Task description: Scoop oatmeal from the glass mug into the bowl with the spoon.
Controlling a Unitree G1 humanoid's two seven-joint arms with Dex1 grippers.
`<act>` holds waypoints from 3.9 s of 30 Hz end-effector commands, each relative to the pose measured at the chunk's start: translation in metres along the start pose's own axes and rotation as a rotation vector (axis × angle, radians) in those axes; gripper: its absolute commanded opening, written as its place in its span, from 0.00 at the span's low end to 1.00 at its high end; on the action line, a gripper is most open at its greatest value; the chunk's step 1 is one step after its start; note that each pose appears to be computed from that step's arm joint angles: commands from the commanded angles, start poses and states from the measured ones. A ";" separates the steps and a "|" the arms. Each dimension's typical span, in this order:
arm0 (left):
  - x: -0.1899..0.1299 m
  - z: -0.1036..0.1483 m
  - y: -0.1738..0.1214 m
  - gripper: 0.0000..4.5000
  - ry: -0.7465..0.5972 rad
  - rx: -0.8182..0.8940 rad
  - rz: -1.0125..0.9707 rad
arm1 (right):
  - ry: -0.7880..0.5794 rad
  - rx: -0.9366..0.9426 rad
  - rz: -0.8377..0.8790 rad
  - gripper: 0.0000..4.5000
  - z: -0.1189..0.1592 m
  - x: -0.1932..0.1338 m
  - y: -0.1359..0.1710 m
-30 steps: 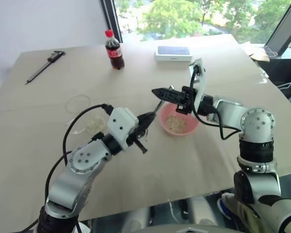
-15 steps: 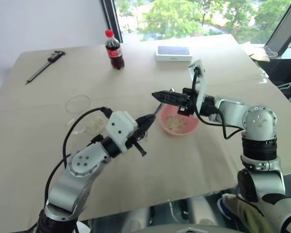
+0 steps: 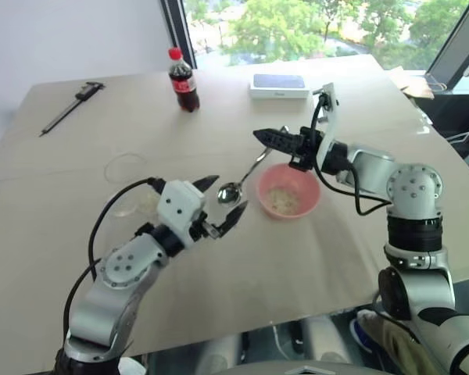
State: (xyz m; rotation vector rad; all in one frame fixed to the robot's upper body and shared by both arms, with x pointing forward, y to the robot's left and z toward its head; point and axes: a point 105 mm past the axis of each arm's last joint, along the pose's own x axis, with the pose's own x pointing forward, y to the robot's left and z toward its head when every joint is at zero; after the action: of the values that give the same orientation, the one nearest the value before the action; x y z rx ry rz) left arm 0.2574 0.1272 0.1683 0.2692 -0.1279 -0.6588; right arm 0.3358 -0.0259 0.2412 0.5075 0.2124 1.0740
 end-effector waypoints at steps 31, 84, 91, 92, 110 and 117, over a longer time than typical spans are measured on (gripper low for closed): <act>-0.131 -0.032 0.074 0.86 0.137 0.156 0.947 | -0.194 -0.053 -0.087 0.00 0.072 -0.039 -0.027; -0.105 -0.068 0.118 0.01 0.145 0.121 0.913 | -0.223 -0.074 -0.136 0.00 0.071 -0.047 -0.031; -0.094 -0.068 0.120 0.01 0.129 0.111 0.884 | -0.229 -0.082 -0.128 0.00 0.072 -0.046 -0.027; -0.089 -0.068 0.120 0.01 0.120 0.103 0.869 | -0.233 -0.086 -0.123 0.00 0.074 -0.045 -0.025; 0.019 -0.035 0.110 0.01 -0.040 0.080 0.353 | -0.165 -0.222 0.151 0.00 0.082 0.009 0.047; 0.038 -0.032 0.094 0.01 -0.067 0.057 0.224 | -0.041 -0.388 0.119 0.00 0.046 0.024 0.033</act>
State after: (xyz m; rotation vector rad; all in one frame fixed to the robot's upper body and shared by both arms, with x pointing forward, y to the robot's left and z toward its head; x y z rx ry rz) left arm 0.3497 0.1855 0.1523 0.2771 -0.1813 -0.4198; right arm 0.3440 -0.0049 0.2863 0.2570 0.0221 1.1763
